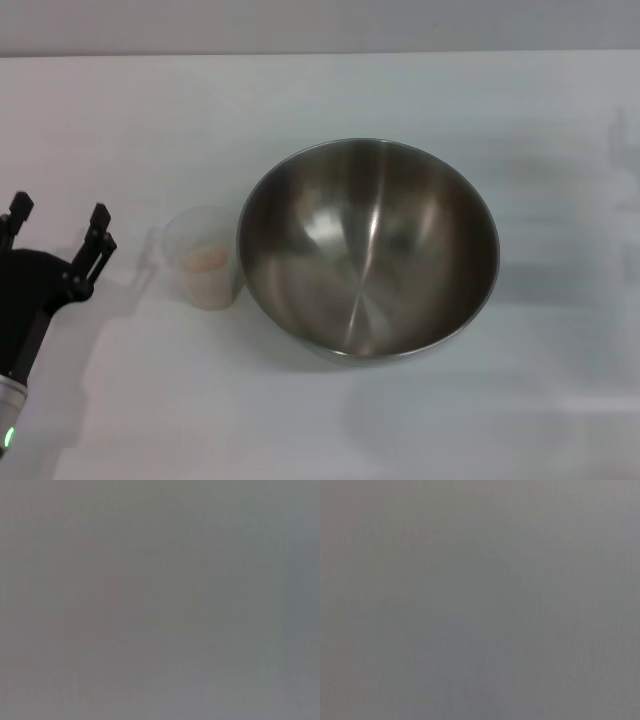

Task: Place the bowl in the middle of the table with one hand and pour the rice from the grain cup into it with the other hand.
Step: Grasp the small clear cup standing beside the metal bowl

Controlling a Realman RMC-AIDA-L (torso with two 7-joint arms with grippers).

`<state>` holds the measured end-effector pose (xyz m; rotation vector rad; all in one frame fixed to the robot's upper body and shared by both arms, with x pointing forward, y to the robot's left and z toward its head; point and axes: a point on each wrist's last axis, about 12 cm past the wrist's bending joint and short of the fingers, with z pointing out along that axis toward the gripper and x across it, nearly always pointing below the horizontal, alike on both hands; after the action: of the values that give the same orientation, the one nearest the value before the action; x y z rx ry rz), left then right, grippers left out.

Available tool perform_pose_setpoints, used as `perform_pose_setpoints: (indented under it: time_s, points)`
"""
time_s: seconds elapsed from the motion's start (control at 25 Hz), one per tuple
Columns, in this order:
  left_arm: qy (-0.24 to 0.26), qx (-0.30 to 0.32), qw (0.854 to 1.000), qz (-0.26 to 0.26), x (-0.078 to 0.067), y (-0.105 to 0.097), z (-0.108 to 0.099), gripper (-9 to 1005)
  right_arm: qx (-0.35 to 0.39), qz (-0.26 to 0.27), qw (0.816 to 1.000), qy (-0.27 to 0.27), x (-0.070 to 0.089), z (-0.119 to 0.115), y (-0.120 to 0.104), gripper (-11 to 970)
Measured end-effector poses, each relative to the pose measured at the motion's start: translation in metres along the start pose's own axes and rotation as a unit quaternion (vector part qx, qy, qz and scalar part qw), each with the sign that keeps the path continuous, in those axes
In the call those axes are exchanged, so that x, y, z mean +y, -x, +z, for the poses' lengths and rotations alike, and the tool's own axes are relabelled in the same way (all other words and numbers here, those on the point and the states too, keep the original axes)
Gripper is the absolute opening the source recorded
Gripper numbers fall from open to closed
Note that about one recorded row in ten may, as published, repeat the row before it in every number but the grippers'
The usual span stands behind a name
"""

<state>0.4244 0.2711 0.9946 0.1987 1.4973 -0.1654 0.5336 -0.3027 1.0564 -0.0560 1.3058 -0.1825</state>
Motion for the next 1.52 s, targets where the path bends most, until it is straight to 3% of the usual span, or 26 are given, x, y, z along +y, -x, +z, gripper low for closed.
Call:
perform_pose_setpoints:
  time_s: [0.68,1.52]
  points:
    - [-0.042,0.044,0.998,0.005,-0.012,-0.012,-0.015,801,0.012,-0.011,1.0,0.008,0.002,0.015,-0.002,427]
    - [-0.055,0.066,0.996,0.015,-0.011,-0.015,0.01,798,0.014,-0.013,1.0,0.01,0.002,0.017,-0.002,427]
